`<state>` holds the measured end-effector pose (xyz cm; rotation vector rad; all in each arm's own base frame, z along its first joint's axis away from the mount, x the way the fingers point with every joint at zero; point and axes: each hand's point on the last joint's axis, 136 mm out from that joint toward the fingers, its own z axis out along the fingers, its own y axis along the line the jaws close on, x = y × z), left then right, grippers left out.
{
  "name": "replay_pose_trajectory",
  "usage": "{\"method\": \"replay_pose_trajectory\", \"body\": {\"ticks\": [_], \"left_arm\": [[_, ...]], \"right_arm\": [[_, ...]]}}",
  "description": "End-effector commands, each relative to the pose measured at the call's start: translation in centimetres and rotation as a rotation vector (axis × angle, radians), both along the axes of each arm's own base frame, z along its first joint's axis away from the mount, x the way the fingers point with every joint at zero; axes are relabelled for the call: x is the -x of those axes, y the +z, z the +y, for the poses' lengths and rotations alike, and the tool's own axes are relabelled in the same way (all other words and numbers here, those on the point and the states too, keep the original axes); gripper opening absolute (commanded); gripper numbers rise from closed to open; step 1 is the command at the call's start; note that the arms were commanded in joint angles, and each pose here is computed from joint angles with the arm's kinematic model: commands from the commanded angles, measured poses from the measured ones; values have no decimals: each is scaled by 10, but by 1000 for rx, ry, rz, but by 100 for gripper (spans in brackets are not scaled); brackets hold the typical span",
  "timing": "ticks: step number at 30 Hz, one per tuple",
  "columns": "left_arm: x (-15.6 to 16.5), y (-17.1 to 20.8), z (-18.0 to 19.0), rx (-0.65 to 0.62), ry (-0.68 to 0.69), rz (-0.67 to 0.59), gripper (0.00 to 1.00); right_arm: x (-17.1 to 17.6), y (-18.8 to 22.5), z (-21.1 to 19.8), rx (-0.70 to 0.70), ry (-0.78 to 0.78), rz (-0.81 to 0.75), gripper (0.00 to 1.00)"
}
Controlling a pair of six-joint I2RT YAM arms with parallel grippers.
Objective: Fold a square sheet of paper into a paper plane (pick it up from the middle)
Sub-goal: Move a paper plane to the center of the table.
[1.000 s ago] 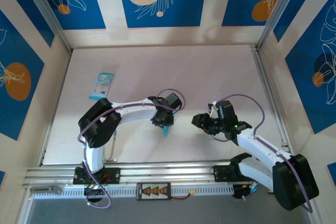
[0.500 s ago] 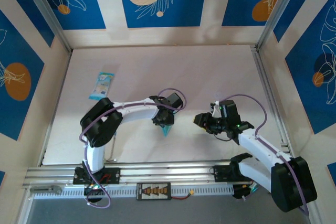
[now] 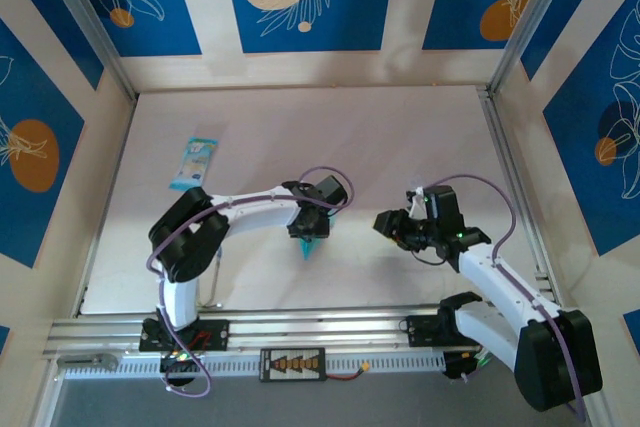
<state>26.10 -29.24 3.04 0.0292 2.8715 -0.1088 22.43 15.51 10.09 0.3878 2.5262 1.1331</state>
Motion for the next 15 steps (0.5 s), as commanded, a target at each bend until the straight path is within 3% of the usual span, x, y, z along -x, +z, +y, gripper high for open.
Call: {"method": "replay_pose_trajectory", "body": {"ticks": [1,15], "left_arm": [[-6,31,7,10,4,-60,50],[-12,95,33,75,-1,-225,52]], "right_arm": [[-5,13,-2,20,4,-28,44],[-26,39,-22,107,-56,-89,44]]}}
